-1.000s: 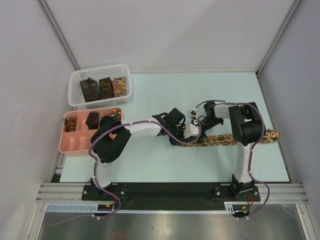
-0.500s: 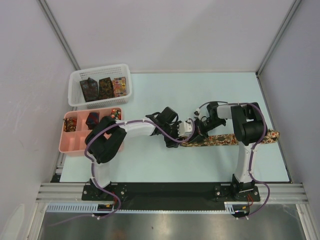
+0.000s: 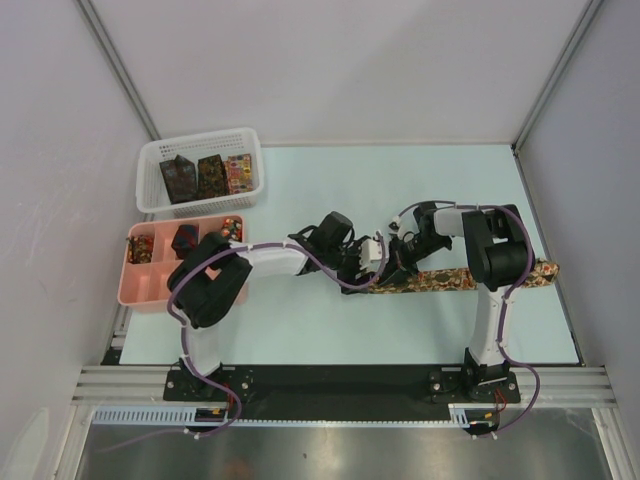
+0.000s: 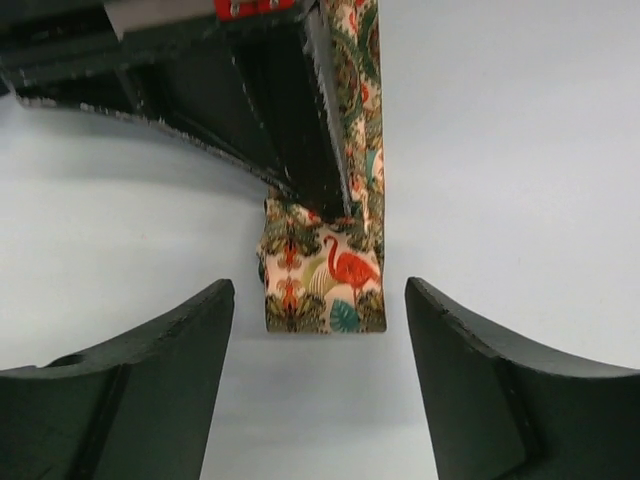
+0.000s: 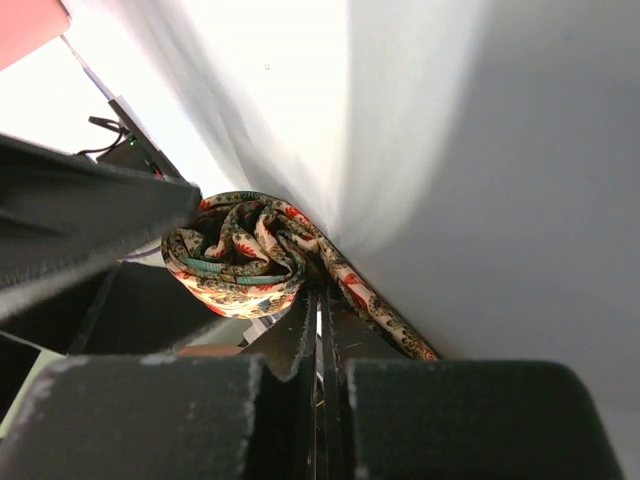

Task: Roll the ties
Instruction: Roll the tie at the center of the board.

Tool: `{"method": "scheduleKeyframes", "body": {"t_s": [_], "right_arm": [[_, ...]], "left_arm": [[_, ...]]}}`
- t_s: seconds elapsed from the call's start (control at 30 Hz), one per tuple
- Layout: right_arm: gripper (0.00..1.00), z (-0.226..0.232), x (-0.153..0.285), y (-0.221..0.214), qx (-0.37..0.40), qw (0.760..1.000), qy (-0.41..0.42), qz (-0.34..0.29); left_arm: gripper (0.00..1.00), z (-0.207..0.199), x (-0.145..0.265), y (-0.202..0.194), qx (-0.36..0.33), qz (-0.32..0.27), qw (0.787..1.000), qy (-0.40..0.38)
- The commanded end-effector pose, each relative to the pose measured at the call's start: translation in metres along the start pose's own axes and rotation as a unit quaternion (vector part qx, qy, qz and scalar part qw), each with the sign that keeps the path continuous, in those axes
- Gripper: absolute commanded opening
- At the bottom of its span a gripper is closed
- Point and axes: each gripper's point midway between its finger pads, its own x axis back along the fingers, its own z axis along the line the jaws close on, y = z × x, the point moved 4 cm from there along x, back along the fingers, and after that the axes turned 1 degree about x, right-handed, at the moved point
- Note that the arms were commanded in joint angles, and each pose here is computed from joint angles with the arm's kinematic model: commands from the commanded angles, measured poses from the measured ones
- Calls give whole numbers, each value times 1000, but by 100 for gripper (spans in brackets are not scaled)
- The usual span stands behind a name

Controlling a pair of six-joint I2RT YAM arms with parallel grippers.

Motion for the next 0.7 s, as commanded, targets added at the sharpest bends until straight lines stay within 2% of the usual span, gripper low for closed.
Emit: {"method": "scheduleKeyframes", "body": {"t_s": [0.0,0.1,0.13,0.17,0.23,0.3,0.47,0.57,0.67], "right_arm": [[0,-41,-16,-7,3,995,-98,24],[0,-31,-29,-10,12,997,-69,38],[0,-27,-34,-12,8,997,-56,43],[0,-24,-37,-12,11,998,-51,44],[0,-16,-46,-11,13,998,-34,48],[0,-11,-51,-8,21,998,-25,46],[0,-17,-62,-7,8,998,-33,51],[0,-24,-62,-6,1,998,-40,48],[0,-22,-62,-7,4,998,-39,49]], "left_arm": [[69,0,-10,24,-21,-44,999,-15],[57,-2,-11,20,-12,-25,999,-21],[52,-3,-10,20,-11,-20,999,-24],[42,-2,-10,21,-17,-14,999,-24],[35,-6,-6,15,-13,10,999,-29],[36,-7,-1,7,-18,38,999,-29],[56,-17,12,-15,-12,75,996,-39],[59,-19,12,-24,-4,78,996,-37],[57,-17,9,-20,0,60,998,-29]]}}
